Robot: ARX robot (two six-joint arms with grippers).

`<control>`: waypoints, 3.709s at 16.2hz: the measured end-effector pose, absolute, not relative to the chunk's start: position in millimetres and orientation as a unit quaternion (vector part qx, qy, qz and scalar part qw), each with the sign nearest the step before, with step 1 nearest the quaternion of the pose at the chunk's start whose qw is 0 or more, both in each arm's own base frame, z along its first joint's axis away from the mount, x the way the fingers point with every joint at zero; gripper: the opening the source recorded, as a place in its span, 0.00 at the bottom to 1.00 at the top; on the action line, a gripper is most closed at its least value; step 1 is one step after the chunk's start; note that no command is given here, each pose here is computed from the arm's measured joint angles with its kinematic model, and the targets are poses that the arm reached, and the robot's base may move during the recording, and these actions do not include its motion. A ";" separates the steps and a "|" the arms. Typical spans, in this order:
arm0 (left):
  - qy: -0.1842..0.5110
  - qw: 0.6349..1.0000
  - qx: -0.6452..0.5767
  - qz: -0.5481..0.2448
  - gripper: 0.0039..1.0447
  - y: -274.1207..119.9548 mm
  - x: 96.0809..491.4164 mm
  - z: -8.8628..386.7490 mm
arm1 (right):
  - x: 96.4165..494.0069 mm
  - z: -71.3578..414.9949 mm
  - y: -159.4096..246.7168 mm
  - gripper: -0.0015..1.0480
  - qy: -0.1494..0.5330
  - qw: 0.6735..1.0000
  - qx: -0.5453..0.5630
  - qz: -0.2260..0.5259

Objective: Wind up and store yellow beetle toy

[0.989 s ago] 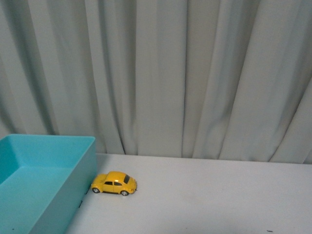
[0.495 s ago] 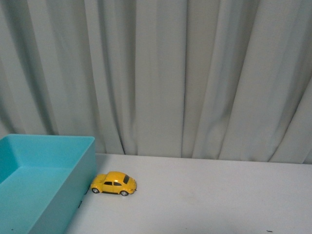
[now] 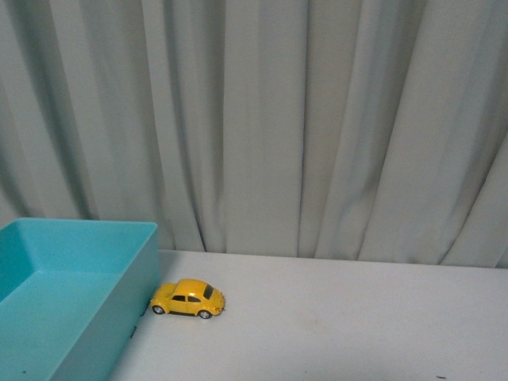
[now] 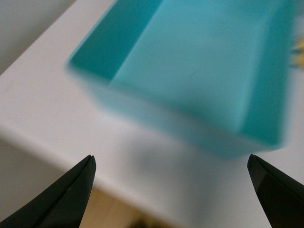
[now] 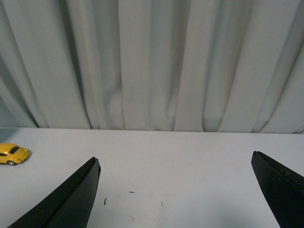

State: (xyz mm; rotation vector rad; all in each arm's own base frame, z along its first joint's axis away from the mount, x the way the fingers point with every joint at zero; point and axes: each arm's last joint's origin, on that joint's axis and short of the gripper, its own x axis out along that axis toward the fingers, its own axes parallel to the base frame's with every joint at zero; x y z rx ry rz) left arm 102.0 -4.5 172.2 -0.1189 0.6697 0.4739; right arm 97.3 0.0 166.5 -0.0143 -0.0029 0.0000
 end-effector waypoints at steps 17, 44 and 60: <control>0.132 0.970 0.065 0.192 0.94 118.0 261.7 265.7 | 97.2 166.6 0.0 0.94 -0.002 1.000 -0.007 0.000; 0.381 0.669 0.422 -0.479 0.94 -65.4 473.3 136.7 | 97.2 166.6 0.0 0.94 -0.002 1.000 -0.007 0.000; 0.347 0.674 0.439 -0.483 0.94 -69.5 497.2 119.3 | 97.2 166.6 0.0 0.94 -0.002 1.000 -0.007 0.000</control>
